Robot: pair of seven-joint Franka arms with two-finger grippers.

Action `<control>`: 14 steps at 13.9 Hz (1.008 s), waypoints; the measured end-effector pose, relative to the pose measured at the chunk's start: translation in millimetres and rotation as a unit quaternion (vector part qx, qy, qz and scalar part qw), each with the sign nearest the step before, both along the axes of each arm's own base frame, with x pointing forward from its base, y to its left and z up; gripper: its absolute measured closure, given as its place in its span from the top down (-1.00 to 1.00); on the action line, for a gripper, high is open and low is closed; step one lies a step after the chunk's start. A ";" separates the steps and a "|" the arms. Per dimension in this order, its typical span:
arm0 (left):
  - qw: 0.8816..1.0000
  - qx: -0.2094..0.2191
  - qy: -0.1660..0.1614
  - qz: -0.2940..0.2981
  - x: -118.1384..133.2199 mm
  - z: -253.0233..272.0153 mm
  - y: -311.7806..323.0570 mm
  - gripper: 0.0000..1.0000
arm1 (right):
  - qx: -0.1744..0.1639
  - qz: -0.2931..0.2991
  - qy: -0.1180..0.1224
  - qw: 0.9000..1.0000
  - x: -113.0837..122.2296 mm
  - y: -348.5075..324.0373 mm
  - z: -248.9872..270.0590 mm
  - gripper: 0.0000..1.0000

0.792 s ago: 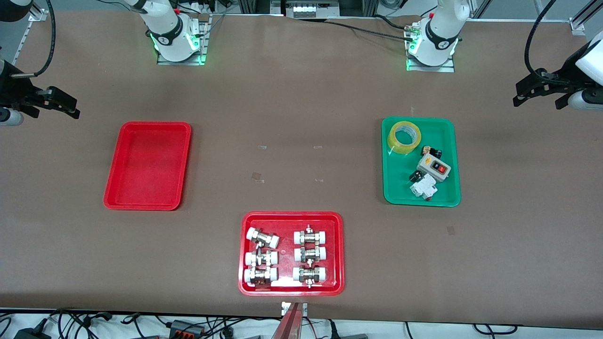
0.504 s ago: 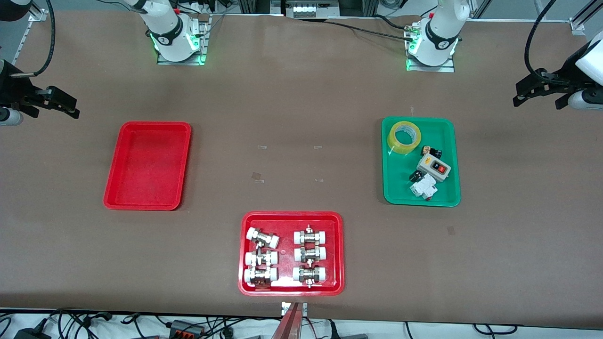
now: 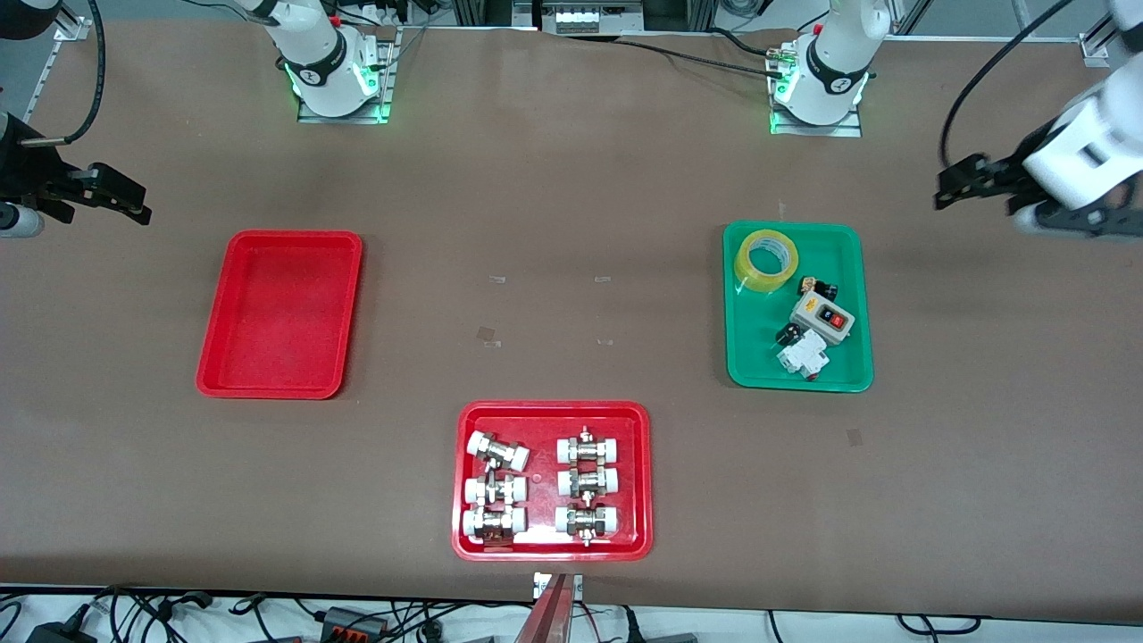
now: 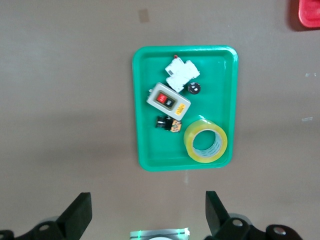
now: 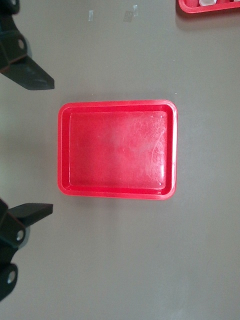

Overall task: Left arm passes tape to right arm into tray
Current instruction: 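Reach the left gripper down toward the yellow tape roll on the green tray, then close the left gripper on the tape roll's rim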

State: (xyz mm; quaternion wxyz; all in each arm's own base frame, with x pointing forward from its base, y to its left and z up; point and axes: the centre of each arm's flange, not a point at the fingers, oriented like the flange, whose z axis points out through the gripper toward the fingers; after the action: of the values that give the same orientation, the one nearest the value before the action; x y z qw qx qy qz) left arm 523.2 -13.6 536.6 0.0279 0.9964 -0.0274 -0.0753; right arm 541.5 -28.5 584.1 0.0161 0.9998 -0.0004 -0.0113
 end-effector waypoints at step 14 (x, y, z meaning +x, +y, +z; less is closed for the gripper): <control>0.998 -0.006 0.067 0.016 -58.8 -310.5 -89.1 0.99 | -0.001 0.004 -0.010 1.000 2.2 3.3 9.1 1.00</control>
State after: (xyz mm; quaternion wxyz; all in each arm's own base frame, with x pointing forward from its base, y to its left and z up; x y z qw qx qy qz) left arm 464.4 -102.7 226.2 0.0371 0.9892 -0.0104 -0.1414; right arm 543.7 -25.3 593.3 0.0167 0.9999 0.0037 -0.0016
